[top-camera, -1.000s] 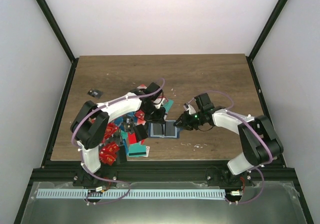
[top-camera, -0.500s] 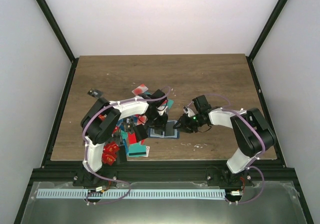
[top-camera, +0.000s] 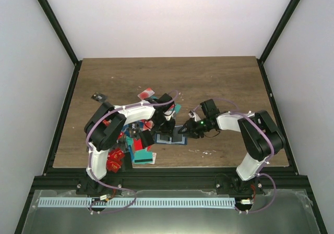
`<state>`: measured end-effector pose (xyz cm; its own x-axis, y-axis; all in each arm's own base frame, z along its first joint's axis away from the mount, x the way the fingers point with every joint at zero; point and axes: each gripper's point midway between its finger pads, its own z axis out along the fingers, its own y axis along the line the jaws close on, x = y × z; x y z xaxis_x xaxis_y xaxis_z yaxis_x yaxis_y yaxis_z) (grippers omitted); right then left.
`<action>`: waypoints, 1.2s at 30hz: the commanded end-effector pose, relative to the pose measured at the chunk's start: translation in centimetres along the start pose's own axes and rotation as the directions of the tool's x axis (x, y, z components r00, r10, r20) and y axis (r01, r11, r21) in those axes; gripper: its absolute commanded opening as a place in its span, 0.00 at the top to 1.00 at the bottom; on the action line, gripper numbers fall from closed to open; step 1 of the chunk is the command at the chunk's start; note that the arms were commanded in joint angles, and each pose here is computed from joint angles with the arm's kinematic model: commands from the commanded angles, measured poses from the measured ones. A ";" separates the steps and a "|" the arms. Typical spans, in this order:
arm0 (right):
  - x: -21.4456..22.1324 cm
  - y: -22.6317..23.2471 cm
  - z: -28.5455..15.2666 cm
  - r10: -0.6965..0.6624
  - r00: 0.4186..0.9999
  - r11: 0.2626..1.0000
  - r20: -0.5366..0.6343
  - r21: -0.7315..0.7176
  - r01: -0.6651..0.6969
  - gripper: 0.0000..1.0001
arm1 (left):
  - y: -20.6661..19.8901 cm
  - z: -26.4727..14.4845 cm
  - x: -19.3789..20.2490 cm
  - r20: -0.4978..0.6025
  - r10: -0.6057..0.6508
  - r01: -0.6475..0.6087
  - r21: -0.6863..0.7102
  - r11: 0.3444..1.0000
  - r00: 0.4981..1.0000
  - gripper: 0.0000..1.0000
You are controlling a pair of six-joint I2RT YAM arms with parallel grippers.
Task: Put the credit cards into the card holder
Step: Insert the credit card into the card holder.
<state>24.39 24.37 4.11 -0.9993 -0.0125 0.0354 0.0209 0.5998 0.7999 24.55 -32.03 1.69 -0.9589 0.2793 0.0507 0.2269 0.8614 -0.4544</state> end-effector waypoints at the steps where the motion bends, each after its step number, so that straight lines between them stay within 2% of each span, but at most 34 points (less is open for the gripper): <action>1: -0.8 2.7 0.0 -0.078 0.997 0.993 -0.010 -0.088 0.077 0.67 | 1.9 1.9 0.4 -0.023 -0.026 0.025 -0.067 0.997 0.999 0.96; 9: -0.5 4.4 0.2 -0.121 0.992 0.984 -0.031 -0.138 0.116 0.70 | 1.1 0.7 -0.1 0.012 -0.029 0.029 -0.059 0.998 1.000 0.96; 18: -0.5 6.1 2.2 -0.155 0.985 0.979 -0.078 -0.144 0.143 0.67 | -0.5 -7.5 -1.7 0.194 -0.085 0.091 -0.026 0.995 0.977 0.96; 26: -0.8 7.8 4.8 -0.186 0.974 0.976 -0.130 -0.140 0.167 0.54 | 3.8 -12.8 -0.1 0.306 -0.223 0.234 0.003 0.972 0.925 0.93; 32: -1.5 9.3 7.1 -0.209 0.963 0.970 -0.171 -0.157 0.183 0.45 | 8.7 -13.3 2.8 0.327 -0.322 0.343 -0.007 0.939 0.889 0.88; 36: -2.0 11.5 7.2 -0.247 0.953 0.955 -0.178 -0.213 0.207 0.42 | 10.0 -12.7 3.9 0.317 -0.325 0.348 -0.017 0.937 0.891 0.86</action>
<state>26.09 35.32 6.28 -0.9652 -0.2609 -0.0198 -0.1455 0.4724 0.8693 25.84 -17.78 9.04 -0.9820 -0.1688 -0.0849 -0.1213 0.9077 -0.4016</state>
